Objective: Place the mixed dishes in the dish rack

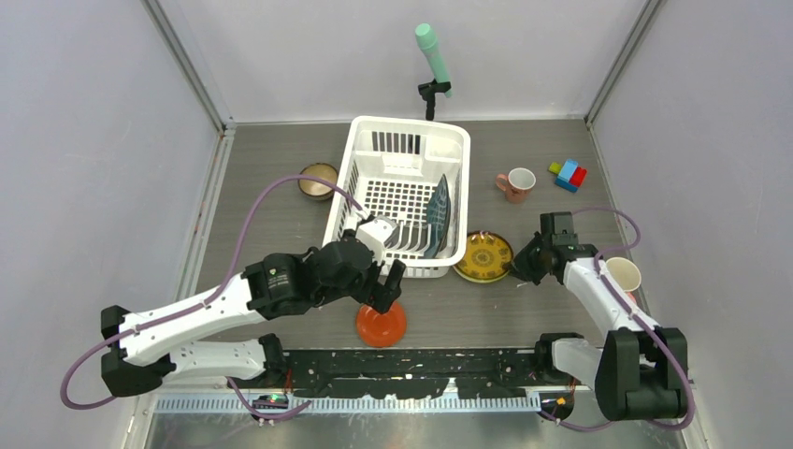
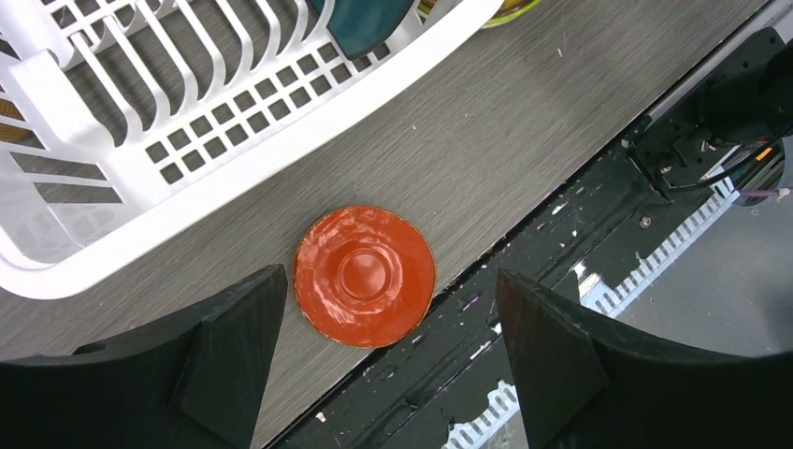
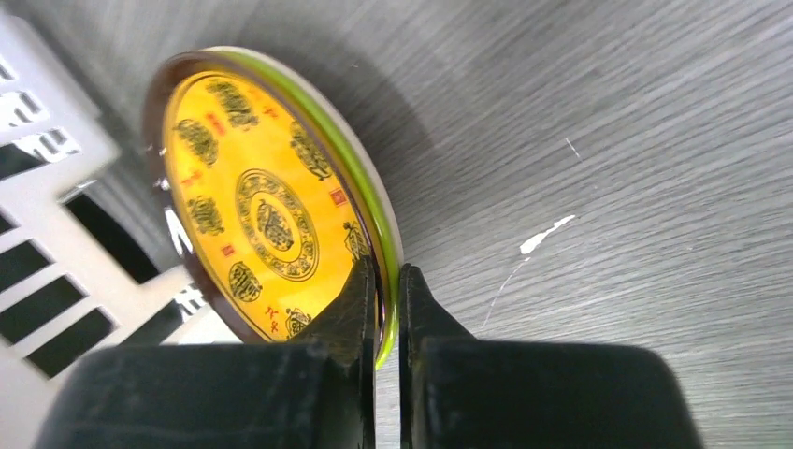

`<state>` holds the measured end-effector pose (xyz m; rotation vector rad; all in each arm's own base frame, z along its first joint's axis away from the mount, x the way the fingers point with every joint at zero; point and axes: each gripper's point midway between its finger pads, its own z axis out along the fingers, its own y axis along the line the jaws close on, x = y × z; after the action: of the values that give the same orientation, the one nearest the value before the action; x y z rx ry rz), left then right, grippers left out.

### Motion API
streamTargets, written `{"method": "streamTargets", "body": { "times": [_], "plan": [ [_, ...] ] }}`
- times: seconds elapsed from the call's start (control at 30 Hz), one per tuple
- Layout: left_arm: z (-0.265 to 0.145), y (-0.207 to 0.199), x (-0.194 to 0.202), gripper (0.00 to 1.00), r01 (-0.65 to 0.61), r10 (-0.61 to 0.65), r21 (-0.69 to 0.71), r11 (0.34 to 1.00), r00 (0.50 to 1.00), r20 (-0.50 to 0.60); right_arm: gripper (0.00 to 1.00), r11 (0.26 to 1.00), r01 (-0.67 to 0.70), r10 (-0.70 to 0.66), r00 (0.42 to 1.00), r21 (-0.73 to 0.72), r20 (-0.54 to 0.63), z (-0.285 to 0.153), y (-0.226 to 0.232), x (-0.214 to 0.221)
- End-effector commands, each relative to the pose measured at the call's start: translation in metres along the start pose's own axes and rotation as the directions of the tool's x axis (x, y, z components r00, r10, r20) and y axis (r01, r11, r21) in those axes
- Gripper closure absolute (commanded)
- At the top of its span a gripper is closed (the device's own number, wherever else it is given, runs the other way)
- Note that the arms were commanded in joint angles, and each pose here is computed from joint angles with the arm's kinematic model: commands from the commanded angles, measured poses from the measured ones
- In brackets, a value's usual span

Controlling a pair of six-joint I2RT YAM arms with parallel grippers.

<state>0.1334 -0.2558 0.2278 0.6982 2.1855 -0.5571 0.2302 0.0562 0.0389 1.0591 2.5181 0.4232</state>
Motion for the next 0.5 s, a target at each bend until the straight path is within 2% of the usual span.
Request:
{"method": "streamTargets", "body": {
  "times": [0.0, 0.13, 0.23, 0.47],
  "plan": [
    [0.001, -0.009, -0.008, 0.15, 0.024, -0.024, 0.031, 0.999, 0.999, 0.028, 0.99, 0.999, 0.012, -0.016, 0.997, 0.050, 0.069, -0.023, -0.006, -0.012],
    [0.003, -0.010, -0.007, 0.16, 0.017, -0.018, 0.033, 0.999, 1.000, 0.021, 1.00, 0.999, 0.024, -0.027, 0.990, 0.022, 0.140, -0.050, 0.002, -0.023],
    [0.006, -0.010, -0.008, 0.16, 0.003, -0.004, 0.030, 1.000, 1.000, 0.020, 0.99, 0.999, 0.032, -0.034, 0.988, 0.014, 0.150, -0.061, 0.005, -0.025],
    [0.017, -0.017, -0.009, 0.16, -0.008, 0.008, 0.043, 0.999, 1.000, 0.010, 1.00, 0.999, 0.006, -0.008, 0.999, 0.035, 0.054, -0.041, 0.000, -0.009]
  ]
}}
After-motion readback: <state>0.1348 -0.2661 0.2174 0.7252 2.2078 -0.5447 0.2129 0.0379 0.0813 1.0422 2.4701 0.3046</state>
